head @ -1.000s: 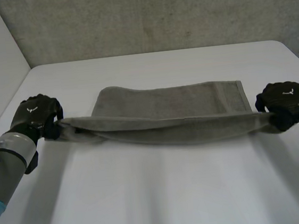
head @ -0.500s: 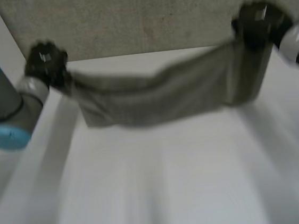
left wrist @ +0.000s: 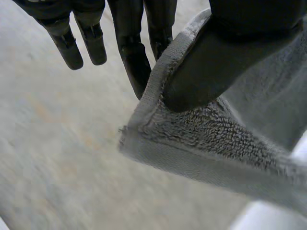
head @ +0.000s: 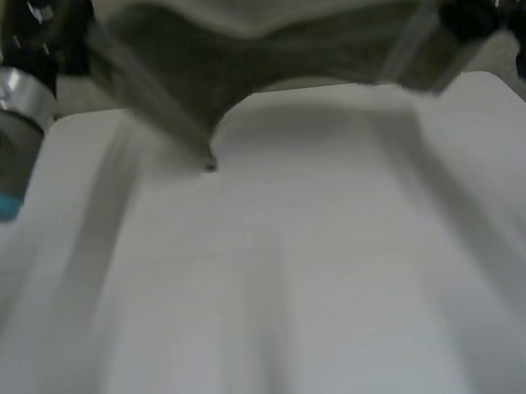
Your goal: Fold the towel.
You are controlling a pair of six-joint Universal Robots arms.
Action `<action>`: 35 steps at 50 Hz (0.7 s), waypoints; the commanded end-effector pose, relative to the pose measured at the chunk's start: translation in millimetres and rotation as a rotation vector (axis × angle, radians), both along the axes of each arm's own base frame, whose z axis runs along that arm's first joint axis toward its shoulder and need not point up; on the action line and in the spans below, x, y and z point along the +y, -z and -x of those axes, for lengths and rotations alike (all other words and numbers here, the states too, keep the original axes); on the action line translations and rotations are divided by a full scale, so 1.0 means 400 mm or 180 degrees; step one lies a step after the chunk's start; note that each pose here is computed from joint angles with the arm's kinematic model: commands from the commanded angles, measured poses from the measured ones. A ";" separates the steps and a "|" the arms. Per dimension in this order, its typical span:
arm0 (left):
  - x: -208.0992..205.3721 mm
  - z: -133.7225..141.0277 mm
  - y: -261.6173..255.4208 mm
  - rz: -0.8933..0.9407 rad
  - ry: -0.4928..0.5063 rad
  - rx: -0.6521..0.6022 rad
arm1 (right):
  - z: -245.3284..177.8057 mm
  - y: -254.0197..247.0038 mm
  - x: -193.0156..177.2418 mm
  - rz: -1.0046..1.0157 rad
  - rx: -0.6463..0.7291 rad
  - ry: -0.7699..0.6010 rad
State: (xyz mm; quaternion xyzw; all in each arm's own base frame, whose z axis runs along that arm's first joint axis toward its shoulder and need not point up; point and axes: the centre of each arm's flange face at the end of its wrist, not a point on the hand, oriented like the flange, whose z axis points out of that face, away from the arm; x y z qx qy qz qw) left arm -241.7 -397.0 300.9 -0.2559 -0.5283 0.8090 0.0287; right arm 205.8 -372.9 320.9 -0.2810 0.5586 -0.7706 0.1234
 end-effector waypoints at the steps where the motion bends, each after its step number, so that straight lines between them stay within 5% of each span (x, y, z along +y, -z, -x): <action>1: 0.034 -0.044 0.206 -0.0449 0.0010 -0.0382 | 0.050 0.185 0.027 -0.0524 0.0301 0.0086; 10: 0.098 -0.069 0.232 -0.0552 -0.0019 -0.0644 | 0.100 0.270 0.065 -0.0813 0.0715 0.0161; 16: 0.144 -0.079 0.152 -0.0447 -0.0033 -0.0550 | 0.099 0.104 0.130 -0.0558 0.0495 0.0152; 26: 0.235 -0.112 -0.117 -0.0105 0.0115 0.0284 | 0.098 -0.089 0.166 -0.0241 0.0045 0.0107; 35: 0.148 -0.104 0.003 -0.0650 0.0072 0.0300 | 0.036 0.016 0.080 -0.0576 0.0293 -0.0030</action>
